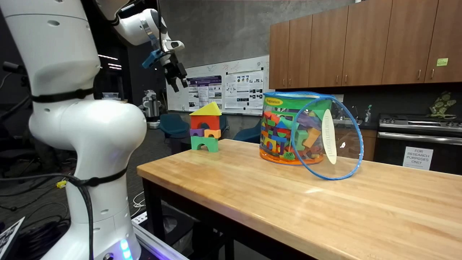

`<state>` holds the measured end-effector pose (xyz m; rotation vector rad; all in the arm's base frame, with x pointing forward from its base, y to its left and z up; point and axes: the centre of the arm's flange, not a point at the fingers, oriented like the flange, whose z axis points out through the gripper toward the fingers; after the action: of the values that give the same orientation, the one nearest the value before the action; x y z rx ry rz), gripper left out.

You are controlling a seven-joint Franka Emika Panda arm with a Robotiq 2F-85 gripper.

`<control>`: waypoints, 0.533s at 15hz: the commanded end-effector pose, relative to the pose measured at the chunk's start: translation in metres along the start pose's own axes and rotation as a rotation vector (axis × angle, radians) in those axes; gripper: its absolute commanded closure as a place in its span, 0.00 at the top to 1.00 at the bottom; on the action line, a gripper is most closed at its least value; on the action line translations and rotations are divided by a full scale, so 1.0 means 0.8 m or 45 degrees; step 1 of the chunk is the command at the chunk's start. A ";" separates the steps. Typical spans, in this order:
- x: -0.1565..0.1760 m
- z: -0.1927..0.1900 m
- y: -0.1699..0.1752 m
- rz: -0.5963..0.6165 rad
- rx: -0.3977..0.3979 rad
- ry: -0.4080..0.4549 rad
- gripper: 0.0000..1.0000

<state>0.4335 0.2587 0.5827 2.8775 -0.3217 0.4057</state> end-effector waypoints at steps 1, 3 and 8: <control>-0.012 0.015 0.065 -0.255 0.031 -0.038 1.00; -0.010 0.025 0.100 -0.398 0.027 -0.077 1.00; -0.012 0.043 0.200 -0.625 0.035 -0.121 1.00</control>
<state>0.4201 0.1439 0.5710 2.8700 0.2472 0.1968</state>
